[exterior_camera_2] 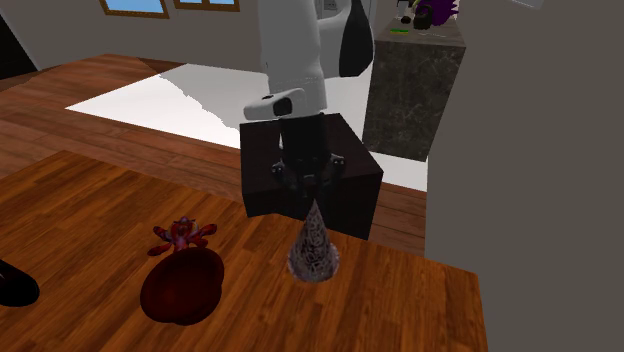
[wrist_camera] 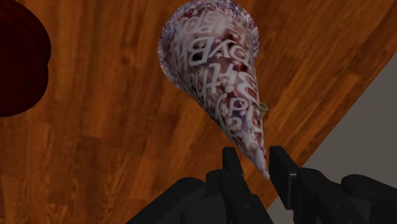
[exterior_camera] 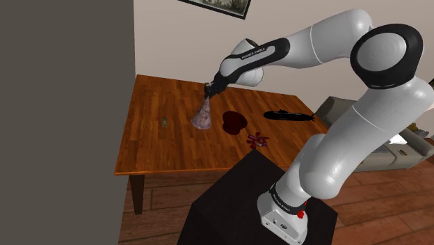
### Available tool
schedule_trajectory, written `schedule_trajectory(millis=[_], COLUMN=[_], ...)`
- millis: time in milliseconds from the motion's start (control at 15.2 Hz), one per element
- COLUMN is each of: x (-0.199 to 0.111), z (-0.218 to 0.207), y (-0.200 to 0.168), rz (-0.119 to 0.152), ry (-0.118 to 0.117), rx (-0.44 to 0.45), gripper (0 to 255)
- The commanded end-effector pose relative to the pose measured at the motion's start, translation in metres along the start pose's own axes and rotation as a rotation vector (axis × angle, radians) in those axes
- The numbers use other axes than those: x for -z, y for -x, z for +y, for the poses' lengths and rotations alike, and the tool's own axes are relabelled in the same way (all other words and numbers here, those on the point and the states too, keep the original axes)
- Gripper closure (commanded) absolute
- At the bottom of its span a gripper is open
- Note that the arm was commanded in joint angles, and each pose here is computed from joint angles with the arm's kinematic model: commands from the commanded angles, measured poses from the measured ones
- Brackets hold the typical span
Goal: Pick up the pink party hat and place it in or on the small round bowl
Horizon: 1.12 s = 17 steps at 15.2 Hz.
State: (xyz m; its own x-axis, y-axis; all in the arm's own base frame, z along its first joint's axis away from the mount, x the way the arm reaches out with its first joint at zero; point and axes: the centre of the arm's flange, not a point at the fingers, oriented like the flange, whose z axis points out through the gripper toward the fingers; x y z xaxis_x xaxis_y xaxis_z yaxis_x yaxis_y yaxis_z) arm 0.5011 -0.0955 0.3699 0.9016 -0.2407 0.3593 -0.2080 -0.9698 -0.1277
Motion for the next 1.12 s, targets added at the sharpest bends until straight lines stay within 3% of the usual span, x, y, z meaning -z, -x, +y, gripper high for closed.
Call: schedule_trajectory(millis=[0, 132, 1056], x=[0.01, 0.017, 0.091], z=[-0.001, -0.002, 0.163], y=[-0.004, -0.007, -0.045], rz=[0.0, 0.0, 0.0], ry=[0.0, 0.0, 0.0], rx=[0.0, 0.0, 0.0], gripper=[255, 255, 255])
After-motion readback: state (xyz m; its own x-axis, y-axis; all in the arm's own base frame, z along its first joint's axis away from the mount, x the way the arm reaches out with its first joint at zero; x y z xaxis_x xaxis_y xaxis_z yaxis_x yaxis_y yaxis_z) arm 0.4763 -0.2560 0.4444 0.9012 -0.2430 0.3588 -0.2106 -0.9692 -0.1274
